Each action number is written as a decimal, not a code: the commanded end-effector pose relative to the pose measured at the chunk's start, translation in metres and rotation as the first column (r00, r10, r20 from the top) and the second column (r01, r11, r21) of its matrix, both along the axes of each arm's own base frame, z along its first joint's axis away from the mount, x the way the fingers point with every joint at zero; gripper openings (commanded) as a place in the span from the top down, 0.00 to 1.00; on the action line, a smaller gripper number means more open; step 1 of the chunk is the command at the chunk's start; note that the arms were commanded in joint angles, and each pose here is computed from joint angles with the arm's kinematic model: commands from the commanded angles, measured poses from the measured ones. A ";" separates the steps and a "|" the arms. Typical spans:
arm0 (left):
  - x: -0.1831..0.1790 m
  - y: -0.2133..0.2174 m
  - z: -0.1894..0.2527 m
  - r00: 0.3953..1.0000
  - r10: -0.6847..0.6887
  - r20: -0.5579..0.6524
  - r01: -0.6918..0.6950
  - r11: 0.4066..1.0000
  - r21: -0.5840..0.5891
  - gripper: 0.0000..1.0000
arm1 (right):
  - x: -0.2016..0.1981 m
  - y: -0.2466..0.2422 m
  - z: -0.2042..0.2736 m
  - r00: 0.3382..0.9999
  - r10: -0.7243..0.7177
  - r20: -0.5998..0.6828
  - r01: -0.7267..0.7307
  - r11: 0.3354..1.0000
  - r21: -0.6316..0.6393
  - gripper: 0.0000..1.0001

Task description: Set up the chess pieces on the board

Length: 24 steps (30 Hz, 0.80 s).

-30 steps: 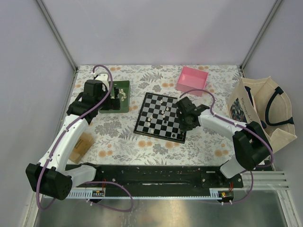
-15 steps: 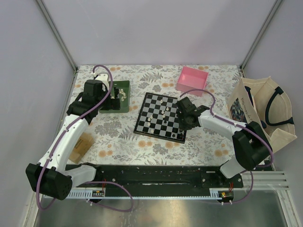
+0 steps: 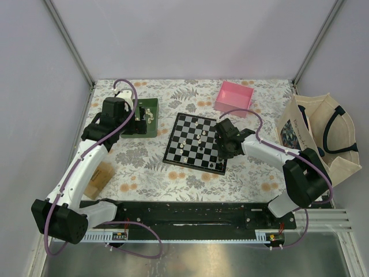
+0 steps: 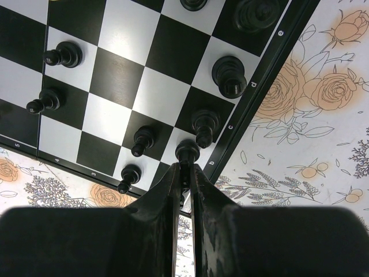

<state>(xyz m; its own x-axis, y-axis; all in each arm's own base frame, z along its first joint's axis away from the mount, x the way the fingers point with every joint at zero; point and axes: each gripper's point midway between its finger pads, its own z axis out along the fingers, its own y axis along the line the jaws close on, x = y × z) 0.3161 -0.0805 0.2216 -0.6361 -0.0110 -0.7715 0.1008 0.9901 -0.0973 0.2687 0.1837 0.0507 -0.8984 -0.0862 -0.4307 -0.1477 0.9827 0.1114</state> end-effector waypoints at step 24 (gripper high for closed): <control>0.003 -0.007 0.006 0.999 -0.035 0.010 0.035 0.999 -0.017 0.01 | 0.003 -0.006 0.006 1.000 -0.010 0.001 0.010 0.999 -0.033 0.98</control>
<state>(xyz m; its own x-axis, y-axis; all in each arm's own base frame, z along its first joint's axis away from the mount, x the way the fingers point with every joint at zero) 0.3131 -0.0820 0.2170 -0.6545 -0.0061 -0.7560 0.1087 0.9888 -0.1022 0.2676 0.1830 0.0505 -0.9008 -0.0882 -0.4251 -0.1475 0.9831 0.1086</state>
